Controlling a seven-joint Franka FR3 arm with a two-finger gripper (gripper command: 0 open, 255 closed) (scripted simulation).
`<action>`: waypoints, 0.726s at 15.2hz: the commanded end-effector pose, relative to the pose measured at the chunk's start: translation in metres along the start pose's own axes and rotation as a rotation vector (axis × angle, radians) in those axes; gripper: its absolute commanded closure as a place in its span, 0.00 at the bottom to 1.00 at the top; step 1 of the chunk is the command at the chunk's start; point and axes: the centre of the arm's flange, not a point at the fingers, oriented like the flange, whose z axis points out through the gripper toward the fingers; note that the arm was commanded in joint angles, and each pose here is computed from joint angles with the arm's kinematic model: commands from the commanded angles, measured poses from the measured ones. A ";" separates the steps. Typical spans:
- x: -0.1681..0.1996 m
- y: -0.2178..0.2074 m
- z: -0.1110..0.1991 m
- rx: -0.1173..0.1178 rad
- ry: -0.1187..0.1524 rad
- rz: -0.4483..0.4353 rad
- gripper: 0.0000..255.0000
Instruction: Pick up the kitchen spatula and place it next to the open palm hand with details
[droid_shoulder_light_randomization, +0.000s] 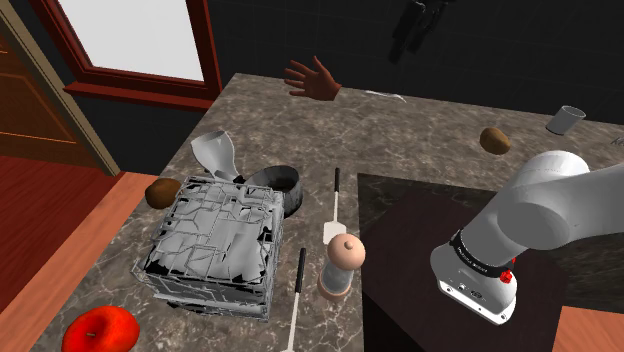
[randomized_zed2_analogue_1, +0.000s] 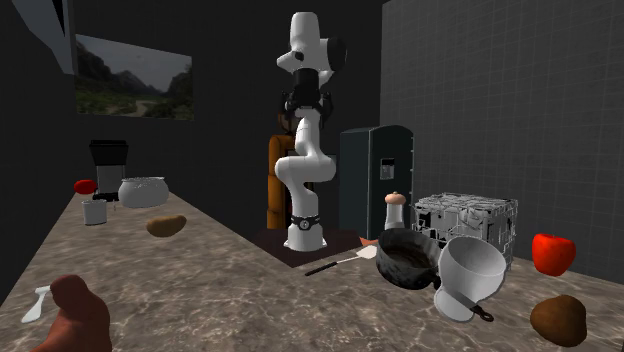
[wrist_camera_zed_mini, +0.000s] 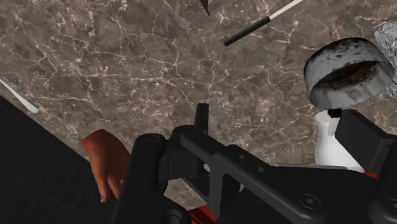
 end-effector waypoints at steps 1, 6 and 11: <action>0.000 0.000 0.000 0.000 0.000 0.000 0.00; -0.013 -0.023 0.061 -0.024 -0.019 0.179 0.00; -0.022 -0.046 0.123 -0.048 -0.037 0.358 0.00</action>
